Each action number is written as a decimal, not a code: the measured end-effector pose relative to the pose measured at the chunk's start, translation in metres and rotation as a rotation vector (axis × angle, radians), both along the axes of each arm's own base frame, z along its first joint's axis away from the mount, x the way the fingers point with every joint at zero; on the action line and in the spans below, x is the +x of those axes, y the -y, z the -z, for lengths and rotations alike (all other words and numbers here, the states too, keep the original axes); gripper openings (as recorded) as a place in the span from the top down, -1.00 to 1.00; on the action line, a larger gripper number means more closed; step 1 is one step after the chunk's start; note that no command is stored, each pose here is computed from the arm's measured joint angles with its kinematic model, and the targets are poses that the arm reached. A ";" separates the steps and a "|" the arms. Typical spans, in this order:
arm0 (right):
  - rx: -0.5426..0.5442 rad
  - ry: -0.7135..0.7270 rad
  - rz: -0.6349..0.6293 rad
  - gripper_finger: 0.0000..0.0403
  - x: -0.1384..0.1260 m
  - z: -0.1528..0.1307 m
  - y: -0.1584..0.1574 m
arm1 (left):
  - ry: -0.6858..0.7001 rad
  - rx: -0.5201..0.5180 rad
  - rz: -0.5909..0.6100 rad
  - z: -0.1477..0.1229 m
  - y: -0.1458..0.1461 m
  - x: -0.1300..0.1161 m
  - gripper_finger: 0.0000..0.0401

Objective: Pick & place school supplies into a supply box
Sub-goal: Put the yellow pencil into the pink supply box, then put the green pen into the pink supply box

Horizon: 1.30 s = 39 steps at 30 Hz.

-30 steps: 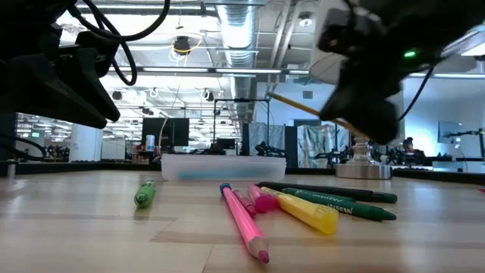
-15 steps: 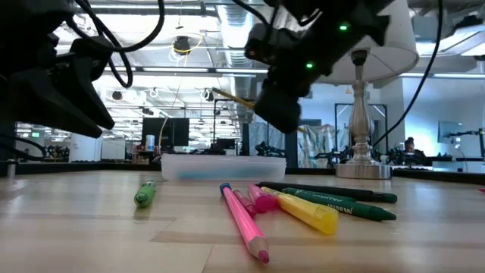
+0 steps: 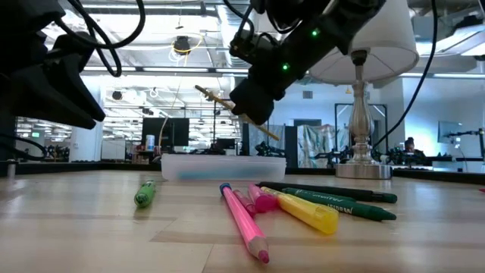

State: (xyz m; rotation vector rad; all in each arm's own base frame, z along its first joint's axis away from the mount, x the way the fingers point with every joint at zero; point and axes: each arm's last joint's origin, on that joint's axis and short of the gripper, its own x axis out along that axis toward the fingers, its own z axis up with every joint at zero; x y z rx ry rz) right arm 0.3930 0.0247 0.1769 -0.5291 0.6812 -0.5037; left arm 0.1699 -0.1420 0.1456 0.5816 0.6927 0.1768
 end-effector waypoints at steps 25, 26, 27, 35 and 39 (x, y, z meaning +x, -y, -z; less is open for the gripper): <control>0.210 0.122 0.026 0.81 0.005 -0.002 0.035 | -0.015 -0.001 -0.011 0.001 -0.001 -0.001 0.59; 0.211 0.117 0.027 0.81 0.005 -0.001 0.035 | -0.015 -0.002 -0.012 0.001 -0.001 -0.001 0.59; 0.213 0.108 0.024 0.81 0.005 -0.001 0.035 | -0.015 -0.002 -0.011 0.001 -0.001 -0.001 0.59; 0.223 0.075 0.012 0.81 0.003 0.002 0.034 | -0.016 -0.002 -0.011 0.001 -0.001 -0.001 0.59; 0.223 0.072 0.001 0.81 0.003 0.002 0.029 | -0.015 -0.004 -0.012 0.001 -0.001 -0.001 0.59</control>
